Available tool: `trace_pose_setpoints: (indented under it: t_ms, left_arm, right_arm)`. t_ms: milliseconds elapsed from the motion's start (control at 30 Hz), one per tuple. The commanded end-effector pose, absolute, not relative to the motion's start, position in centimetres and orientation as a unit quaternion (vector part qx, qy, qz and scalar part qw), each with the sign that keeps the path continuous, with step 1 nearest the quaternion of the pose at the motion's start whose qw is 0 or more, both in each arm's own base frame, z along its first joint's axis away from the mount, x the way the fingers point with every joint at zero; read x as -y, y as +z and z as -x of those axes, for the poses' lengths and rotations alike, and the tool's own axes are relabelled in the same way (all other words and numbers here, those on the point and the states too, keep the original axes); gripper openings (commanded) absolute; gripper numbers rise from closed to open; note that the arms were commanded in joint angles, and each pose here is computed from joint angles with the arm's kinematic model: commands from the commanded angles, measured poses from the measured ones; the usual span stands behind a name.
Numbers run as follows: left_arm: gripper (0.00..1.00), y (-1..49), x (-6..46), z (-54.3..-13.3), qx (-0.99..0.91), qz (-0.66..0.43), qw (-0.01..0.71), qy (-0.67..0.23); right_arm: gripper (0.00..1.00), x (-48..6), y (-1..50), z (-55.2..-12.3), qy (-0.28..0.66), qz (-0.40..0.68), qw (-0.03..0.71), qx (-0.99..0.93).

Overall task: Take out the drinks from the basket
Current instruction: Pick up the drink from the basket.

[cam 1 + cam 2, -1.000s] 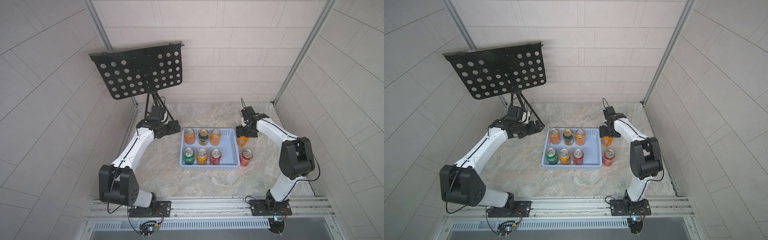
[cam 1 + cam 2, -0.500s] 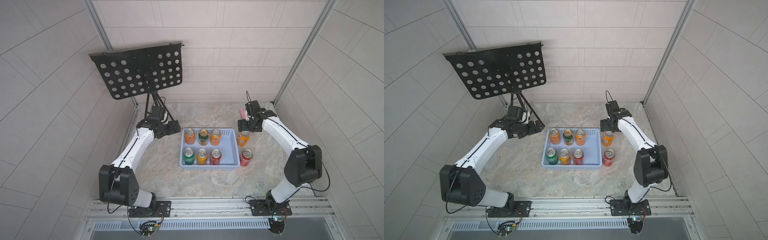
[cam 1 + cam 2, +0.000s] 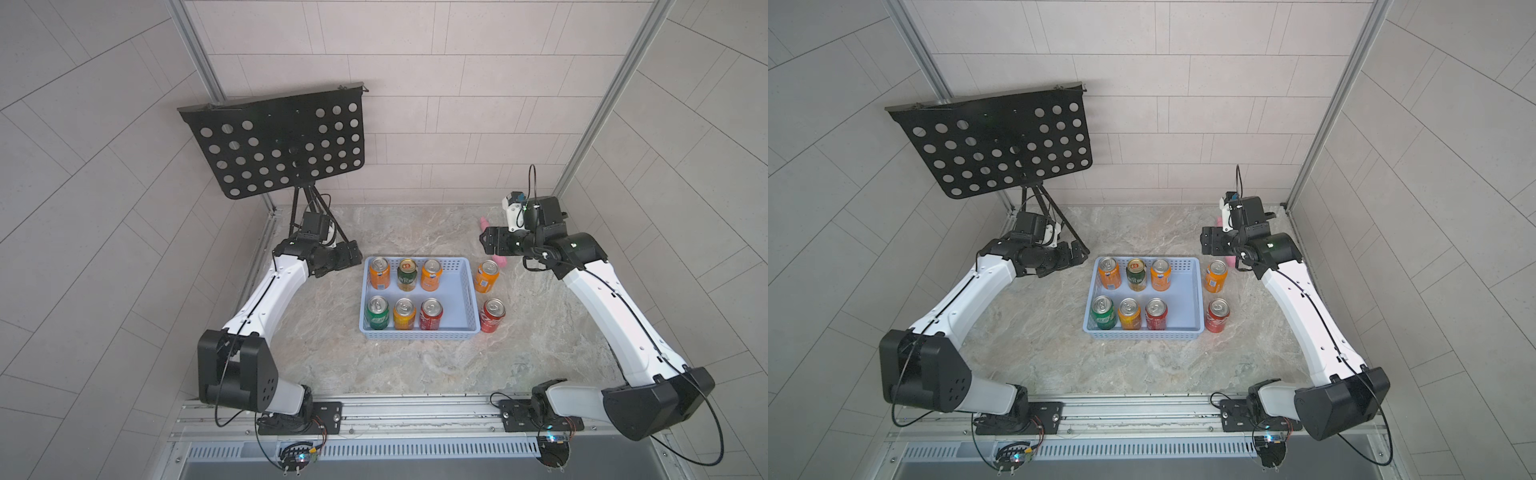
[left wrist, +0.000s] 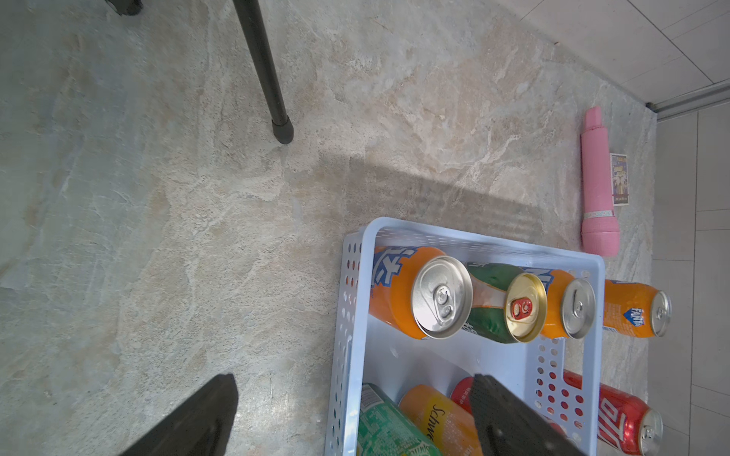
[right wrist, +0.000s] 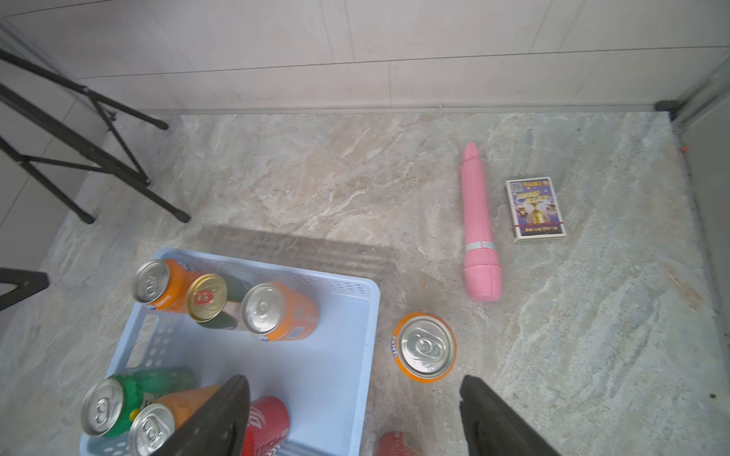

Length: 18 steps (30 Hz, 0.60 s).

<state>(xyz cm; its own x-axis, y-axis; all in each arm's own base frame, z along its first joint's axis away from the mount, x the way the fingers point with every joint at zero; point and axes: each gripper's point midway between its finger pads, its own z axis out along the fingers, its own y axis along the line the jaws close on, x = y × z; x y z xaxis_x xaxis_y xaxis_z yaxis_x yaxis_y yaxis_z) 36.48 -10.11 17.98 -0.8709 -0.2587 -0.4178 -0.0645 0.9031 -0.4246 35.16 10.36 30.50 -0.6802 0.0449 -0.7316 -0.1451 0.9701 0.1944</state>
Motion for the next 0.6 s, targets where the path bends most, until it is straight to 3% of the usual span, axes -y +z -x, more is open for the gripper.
trace_pose_setpoints:
  t_ms: [0, 267, 567]
  left_arm:
    - [1.0, 17.2, 10.9, -36.2, -0.948, 0.078, 0.217, -0.221]
    - [1.0, 17.3, 10.8, -36.2, -0.948, 0.078, 0.219, -0.218]
    - [1.0, 17.6, 10.2, -36.1, -0.95, 0.08, 0.227, -0.201]
  right_arm:
    - [0.87, -12.8, 30.5, -35.0, 0.145, 0.056, 0.393, -0.906]
    - [0.86, -18.6, 25.7, -36.7, 0.136, 0.105, 0.322, -0.931]
    - [0.85, -19.3, 19.5, -39.4, 0.059, 0.11, 0.24, -0.963]
